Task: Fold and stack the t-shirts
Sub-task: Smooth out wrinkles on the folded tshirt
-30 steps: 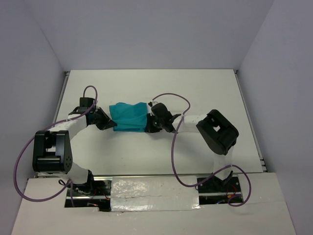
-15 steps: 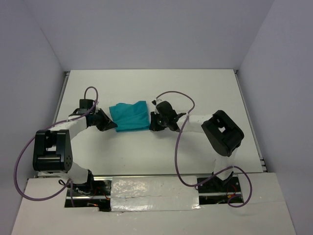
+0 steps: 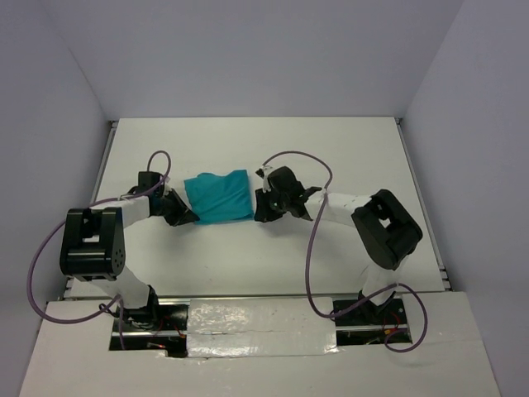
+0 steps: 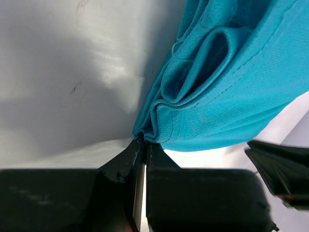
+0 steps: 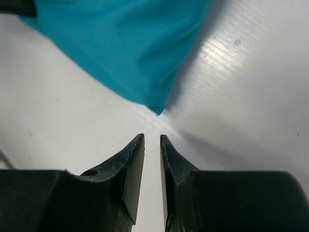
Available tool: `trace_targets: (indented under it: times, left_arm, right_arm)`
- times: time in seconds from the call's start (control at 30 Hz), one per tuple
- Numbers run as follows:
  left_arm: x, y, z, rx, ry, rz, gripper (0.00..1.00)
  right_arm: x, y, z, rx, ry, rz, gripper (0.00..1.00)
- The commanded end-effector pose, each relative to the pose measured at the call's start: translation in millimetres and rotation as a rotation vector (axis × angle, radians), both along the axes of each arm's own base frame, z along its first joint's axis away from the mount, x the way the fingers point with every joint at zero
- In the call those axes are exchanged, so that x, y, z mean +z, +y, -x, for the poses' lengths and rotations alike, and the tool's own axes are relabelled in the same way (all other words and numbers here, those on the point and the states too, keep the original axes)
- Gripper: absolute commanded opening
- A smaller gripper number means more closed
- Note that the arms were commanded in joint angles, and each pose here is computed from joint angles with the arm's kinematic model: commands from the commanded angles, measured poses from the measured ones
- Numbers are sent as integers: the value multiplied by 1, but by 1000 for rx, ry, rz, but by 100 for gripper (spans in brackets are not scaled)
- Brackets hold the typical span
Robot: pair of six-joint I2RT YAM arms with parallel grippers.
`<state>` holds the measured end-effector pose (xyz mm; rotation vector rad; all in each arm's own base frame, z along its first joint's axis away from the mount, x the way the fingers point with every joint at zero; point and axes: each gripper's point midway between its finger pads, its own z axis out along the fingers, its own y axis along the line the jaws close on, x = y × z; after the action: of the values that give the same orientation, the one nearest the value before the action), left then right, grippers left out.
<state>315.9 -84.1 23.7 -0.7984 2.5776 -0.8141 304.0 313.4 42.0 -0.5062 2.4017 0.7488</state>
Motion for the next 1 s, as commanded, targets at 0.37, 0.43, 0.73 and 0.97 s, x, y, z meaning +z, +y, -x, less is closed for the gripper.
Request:
trace_targets:
  times: [0.37, 0.43, 0.73, 0.97]
  left_arm:
    - [15, 12, -20, 6, -88, -67, 66]
    - [38, 15, -25, 26, -154, -83, 72]
    - [103, 30, -36, 52, -310, -171, 75]
    - [76, 22, -49, -42, -242, -141, 71]
  right_arm:
    - [94, 46, -41, 337, -157, -120, 28]
    - [92, 51, -44, 353, -153, -123, 28]
    - [61, 67, -43, 406, -85, -93, 26]
    - [44, 66, -38, 406, -46, -70, 25]
